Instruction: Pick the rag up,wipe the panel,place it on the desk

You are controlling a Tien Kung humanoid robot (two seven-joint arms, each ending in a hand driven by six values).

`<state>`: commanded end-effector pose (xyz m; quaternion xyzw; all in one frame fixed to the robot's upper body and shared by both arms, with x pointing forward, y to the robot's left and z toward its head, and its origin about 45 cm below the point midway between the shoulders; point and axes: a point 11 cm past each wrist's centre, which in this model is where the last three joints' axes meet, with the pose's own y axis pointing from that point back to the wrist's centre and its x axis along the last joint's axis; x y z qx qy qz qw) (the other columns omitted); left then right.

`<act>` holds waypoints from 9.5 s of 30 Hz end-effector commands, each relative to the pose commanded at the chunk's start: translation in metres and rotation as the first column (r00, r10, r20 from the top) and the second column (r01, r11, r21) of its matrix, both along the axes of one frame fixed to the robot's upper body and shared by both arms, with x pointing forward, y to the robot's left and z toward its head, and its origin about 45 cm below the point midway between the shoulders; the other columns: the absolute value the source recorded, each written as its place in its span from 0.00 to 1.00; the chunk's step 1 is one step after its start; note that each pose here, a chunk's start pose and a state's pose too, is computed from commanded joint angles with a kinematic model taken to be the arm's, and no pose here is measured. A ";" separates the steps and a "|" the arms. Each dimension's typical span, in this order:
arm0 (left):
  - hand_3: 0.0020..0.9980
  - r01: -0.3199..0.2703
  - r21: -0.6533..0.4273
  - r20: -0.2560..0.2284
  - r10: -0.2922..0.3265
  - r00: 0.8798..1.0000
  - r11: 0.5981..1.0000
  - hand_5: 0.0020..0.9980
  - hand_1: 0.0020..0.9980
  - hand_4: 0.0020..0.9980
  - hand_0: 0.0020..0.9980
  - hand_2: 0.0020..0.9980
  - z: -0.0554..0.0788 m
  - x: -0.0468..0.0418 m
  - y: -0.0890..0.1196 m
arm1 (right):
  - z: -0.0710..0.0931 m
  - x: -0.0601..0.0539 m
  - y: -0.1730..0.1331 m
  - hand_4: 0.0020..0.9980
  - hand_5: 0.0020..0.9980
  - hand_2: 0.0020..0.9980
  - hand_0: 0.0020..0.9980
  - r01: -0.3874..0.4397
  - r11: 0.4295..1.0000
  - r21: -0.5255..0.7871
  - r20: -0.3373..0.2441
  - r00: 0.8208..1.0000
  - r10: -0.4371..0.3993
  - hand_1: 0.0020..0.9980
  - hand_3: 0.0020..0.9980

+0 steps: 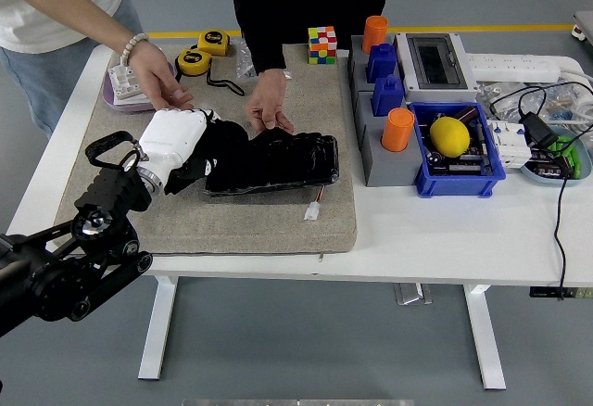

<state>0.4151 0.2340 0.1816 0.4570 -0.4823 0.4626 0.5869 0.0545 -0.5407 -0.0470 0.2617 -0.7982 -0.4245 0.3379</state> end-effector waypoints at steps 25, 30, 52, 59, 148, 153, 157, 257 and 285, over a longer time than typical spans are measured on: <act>0.26 -0.005 -0.024 0.017 0.005 1.000 1.000 0.00 0.13 0.10 0.23 0.42 0.007 -0.0016 0.002 | -0.002 -0.003 0.003 1.00 0.69 0.65 0.69 -0.005 1.000 0.005 -0.008 1.000 0.005 0.47 0.62; 0.26 -0.011 -0.025 0.023 0.011 1.000 1.000 0.00 0.13 0.10 0.23 0.42 0.009 -0.0012 0.005 | -0.002 -0.003 0.002 1.00 0.69 0.65 0.69 -0.004 1.000 0.004 -0.009 1.000 0.004 0.47 0.62; 0.26 -0.019 -0.032 0.061 0.021 0.998 0.999 0.00 0.13 0.09 0.23 0.42 0.024 -0.0002 0.013 | -0.004 -0.005 0.004 1.00 0.69 0.65 0.69 0.001 1.000 0.015 -0.013 1.000 -0.001 0.47 0.62; 0.26 -0.025 -0.034 0.069 0.028 0.997 0.999 0.00 0.13 0.10 0.23 0.42 0.027 0.0006 0.016 | -0.005 -0.005 0.005 1.00 0.69 0.65 0.69 -0.003 1.000 0.017 -0.015 1.000 0.004 0.47 0.62; 0.26 0.241 -0.069 -0.005 -0.242 0.970 0.968 0.00 0.13 0.08 0.23 0.42 0.009 -0.0250 -0.103 | 0.001 0.007 -0.003 1.00 0.69 0.65 0.69 -0.023 1.000 0.016 0.006 1.000 0.022 0.47 0.62; 0.26 0.261 -0.075 -0.001 -0.262 0.965 0.962 0.00 0.13 0.08 0.23 0.42 0.011 -0.0266 -0.112 | 0.002 0.008 -0.003 1.00 0.69 0.65 0.69 -0.026 1.000 0.017 0.006 1.000 0.026 0.47 0.62; 0.26 0.266 -0.074 -0.007 -0.267 0.964 0.961 0.00 0.13 0.08 0.23 0.42 0.009 -0.0280 -0.114 | 0.001 0.006 -0.002 1.00 0.69 0.65 0.69 -0.024 0.999 0.020 0.002 1.000 0.024 0.47 0.62; 0.26 0.140 -0.017 0.007 -0.140 0.990 0.990 0.00 0.12 0.08 0.23 0.41 0.008 -0.0185 -0.051 | 0.000 -0.001 -0.003 1.00 0.69 0.65 0.69 0.003 1.000 0.023 -0.006 1.000 -0.003 0.47 0.62; 0.26 0.286 -0.028 -0.013 -0.286 0.958 0.958 0.00 0.12 0.09 0.23 0.41 0.006 -0.0385 -0.108 | 0.002 0.001 -0.005 1.00 0.69 0.65 0.69 -0.001 1.000 0.025 -0.007 1.000 0.001 0.47 0.62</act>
